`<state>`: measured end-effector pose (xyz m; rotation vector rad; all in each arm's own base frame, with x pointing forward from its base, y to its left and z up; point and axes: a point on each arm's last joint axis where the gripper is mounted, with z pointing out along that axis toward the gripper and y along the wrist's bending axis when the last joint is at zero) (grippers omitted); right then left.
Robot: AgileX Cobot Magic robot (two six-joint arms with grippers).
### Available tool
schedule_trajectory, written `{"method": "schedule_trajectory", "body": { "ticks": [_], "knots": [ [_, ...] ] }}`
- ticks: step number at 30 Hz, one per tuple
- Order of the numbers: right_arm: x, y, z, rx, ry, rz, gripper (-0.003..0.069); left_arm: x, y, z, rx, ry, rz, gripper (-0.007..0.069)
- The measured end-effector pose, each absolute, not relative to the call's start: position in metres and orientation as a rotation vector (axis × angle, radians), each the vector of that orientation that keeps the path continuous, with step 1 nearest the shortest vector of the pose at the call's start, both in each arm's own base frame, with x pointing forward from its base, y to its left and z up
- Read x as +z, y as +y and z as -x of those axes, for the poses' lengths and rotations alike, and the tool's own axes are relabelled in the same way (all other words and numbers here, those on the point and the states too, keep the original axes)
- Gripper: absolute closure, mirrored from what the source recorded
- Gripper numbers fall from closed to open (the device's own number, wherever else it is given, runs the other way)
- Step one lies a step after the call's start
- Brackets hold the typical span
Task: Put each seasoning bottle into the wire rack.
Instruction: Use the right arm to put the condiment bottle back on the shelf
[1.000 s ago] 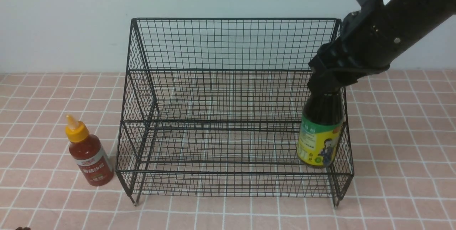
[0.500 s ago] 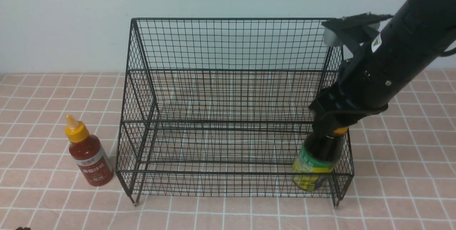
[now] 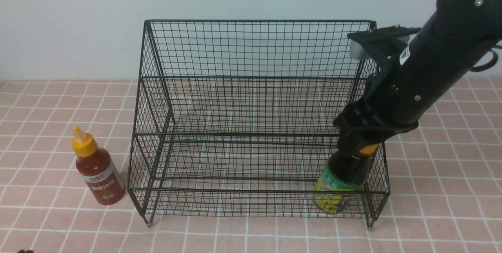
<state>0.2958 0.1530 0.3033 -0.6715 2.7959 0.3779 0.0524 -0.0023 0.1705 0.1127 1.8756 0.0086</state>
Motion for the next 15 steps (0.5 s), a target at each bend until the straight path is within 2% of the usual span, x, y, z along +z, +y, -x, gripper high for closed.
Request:
{"method": "schedule_trajectory", "body": {
  "ticks": [15],
  "knots": [
    [0.2996,0.1568,-0.3005,0.407,2.799,0.647,0.0342,0.1705,-0.0023,-0.0524,0.009,1.876,-0.113,0.0632]
  ]
}}
